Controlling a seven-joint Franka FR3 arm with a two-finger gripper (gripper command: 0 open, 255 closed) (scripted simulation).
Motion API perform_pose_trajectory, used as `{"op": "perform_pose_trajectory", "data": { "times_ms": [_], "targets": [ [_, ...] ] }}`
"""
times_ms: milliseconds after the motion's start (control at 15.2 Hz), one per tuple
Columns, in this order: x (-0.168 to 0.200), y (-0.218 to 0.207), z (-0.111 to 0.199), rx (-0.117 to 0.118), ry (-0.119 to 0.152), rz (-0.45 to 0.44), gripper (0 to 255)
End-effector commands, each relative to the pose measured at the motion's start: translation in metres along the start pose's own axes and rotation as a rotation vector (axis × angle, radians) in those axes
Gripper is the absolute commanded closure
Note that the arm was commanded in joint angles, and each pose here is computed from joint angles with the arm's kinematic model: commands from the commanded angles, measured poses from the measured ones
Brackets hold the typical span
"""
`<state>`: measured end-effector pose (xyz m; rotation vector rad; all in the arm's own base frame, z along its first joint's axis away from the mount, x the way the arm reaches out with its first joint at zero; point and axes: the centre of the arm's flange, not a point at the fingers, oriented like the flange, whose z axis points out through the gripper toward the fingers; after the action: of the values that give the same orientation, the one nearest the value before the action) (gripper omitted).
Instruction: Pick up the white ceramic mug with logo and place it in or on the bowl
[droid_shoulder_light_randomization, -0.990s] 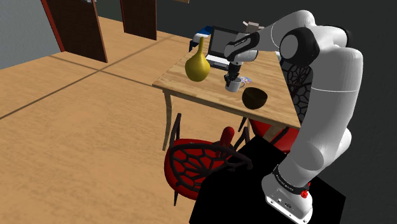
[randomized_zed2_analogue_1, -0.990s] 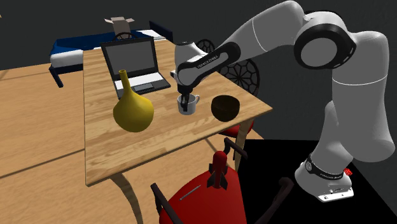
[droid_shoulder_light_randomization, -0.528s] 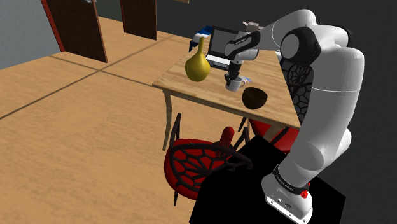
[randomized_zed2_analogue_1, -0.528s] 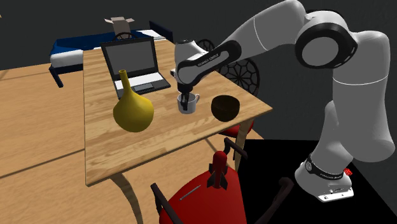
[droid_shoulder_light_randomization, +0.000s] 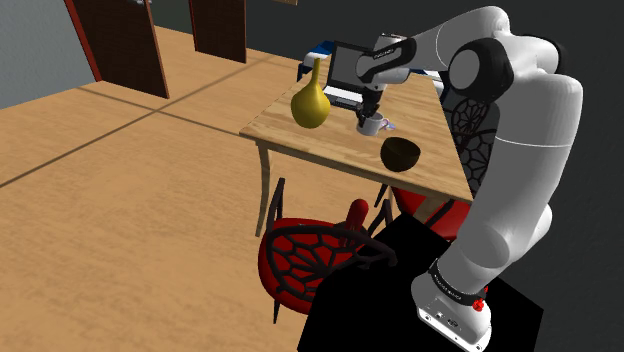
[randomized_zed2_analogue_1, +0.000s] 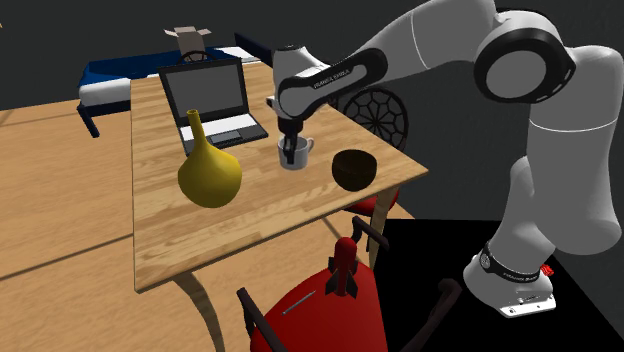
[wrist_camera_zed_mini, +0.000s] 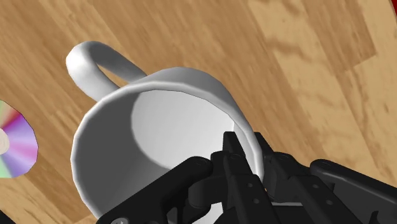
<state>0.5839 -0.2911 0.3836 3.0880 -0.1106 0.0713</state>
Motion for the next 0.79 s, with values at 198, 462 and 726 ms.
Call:
{"op": "perform_pose_trajectory", "data": {
  "times_ms": [198,462,726],
  "targets": [
    [0.002,0.002,-0.027,0.0,0.0,0.0,255],
    [0.003,0.003,-0.048,0.0,0.0,0.0,255],
    [0.004,0.004,-0.069,0.0,0.0,0.0,255]
  ]
}}
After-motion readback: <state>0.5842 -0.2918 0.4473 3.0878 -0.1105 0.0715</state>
